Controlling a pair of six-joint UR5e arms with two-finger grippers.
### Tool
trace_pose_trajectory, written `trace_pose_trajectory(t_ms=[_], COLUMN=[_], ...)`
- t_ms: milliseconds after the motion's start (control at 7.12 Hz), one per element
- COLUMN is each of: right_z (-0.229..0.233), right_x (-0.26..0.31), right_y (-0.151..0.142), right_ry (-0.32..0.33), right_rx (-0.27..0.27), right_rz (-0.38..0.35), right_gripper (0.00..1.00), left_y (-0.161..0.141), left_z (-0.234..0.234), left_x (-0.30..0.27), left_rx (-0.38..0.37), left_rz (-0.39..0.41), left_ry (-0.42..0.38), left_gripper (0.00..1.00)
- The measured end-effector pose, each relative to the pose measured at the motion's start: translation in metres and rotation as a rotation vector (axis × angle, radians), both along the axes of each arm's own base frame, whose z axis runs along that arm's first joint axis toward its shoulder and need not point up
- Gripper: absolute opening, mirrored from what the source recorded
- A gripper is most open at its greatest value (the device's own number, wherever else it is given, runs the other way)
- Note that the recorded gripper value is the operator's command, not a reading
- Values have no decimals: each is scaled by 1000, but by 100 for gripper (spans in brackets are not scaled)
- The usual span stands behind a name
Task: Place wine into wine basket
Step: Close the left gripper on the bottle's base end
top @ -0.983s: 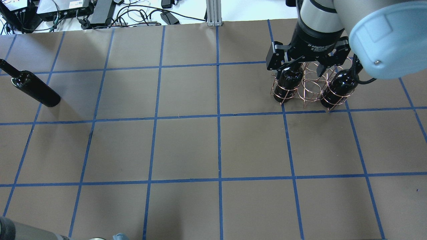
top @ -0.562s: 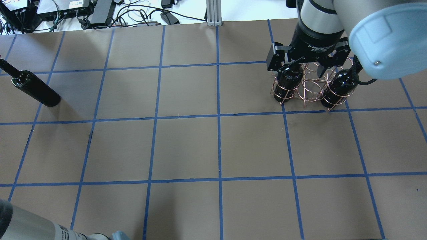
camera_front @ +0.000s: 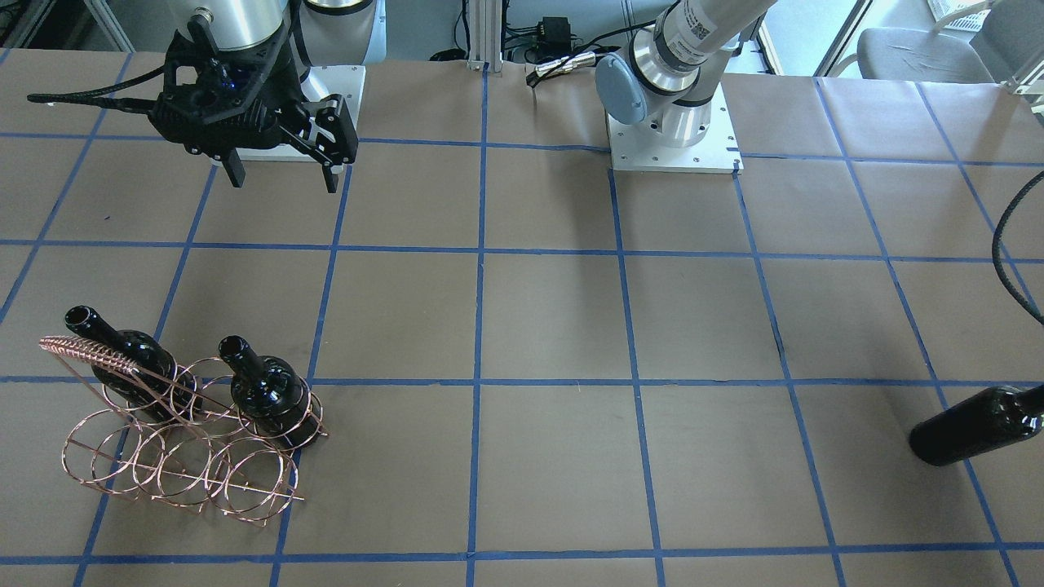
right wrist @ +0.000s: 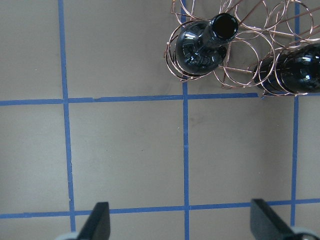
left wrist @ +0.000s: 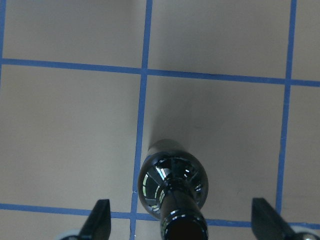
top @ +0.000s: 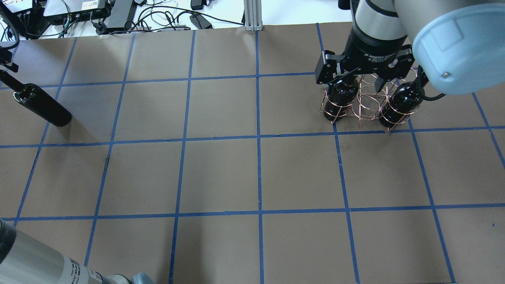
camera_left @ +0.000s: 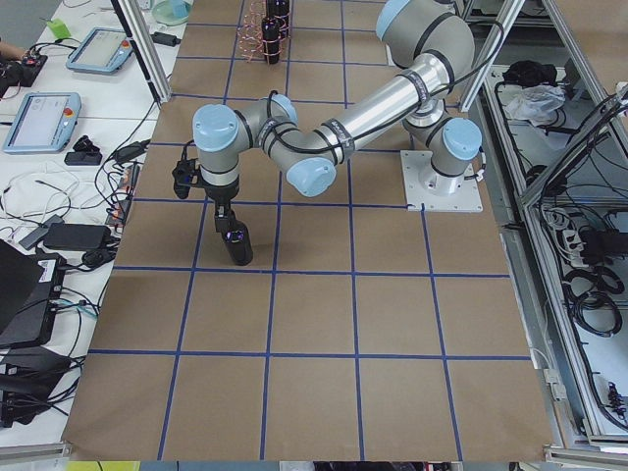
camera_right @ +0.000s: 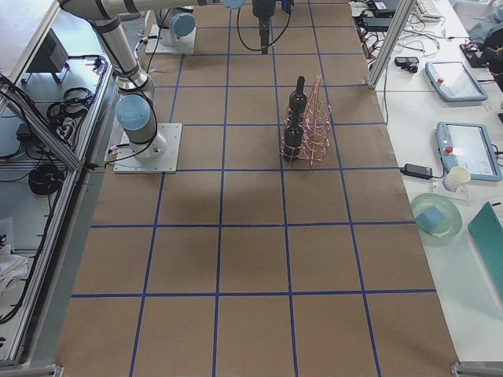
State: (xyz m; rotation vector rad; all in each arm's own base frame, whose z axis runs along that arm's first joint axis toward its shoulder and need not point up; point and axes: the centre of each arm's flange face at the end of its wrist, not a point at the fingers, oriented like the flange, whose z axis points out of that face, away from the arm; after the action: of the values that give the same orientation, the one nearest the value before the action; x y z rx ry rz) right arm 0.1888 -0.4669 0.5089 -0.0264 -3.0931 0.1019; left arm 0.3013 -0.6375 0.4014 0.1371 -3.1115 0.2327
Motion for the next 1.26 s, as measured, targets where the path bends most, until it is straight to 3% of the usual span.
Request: trace_pose_trajectory(t_ms=[421, 1264], right_z=[0, 0], right_x=[0, 0], right_y=[0, 0], right_ry=[0, 0], right_rx=[0, 0], right_rz=[0, 0], right_gripper=[100, 100], left_y=[-4, 0], left_z=[-19, -30], left_x=[-3, -4], left_rx=[17, 50], left_rz=[1, -7], left_ry=[26, 9], left_gripper=[76, 67])
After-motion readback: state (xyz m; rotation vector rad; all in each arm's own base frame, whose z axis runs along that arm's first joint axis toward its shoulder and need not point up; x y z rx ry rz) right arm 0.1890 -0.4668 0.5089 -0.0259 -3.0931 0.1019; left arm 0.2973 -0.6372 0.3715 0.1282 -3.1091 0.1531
